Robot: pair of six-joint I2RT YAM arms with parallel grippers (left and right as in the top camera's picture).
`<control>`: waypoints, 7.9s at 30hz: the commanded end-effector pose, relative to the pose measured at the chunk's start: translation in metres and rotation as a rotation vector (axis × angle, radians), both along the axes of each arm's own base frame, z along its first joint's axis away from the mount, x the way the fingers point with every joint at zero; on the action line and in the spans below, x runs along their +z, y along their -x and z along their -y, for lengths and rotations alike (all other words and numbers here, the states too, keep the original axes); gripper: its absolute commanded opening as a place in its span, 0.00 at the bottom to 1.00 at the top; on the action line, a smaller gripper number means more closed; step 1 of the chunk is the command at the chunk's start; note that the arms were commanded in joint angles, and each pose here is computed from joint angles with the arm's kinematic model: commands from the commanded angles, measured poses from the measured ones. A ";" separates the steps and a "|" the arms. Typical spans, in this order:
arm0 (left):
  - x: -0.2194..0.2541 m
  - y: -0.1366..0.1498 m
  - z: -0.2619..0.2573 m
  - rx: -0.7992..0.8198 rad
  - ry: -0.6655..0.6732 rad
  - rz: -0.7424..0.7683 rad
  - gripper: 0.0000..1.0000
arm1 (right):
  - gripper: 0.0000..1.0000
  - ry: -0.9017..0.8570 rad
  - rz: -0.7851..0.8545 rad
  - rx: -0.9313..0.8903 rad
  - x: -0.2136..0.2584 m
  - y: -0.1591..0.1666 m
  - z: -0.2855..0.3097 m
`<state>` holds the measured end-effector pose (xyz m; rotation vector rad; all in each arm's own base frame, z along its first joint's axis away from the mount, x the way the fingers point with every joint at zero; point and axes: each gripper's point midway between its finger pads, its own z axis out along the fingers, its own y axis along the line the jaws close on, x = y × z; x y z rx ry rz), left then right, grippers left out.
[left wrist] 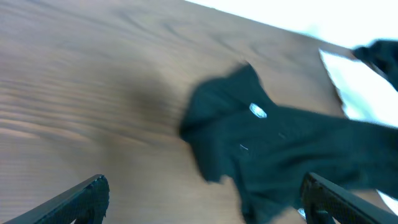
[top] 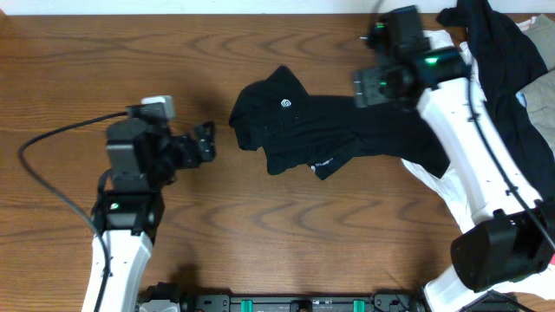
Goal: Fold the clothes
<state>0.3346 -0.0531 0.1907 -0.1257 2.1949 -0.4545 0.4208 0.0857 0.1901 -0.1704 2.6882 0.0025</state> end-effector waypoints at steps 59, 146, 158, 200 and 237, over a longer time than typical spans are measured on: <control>-0.172 0.018 0.243 -0.201 0.211 -0.364 0.06 | 0.84 -0.027 -0.214 -0.331 -0.013 0.045 0.118; 0.071 -0.009 0.017 0.078 -0.222 0.220 0.06 | 0.01 -0.294 -0.134 0.182 0.020 0.109 -0.025; 0.208 0.011 0.003 0.103 -0.297 0.543 0.06 | 0.01 -0.261 0.205 0.041 0.145 0.085 0.036; 0.268 -0.126 0.011 -0.037 -0.139 0.547 0.06 | 0.02 -0.337 0.339 0.066 0.157 -0.028 0.048; 0.018 -0.104 -0.001 -0.082 -0.223 -0.391 0.53 | 0.40 -0.134 -0.234 -0.069 0.031 0.069 0.081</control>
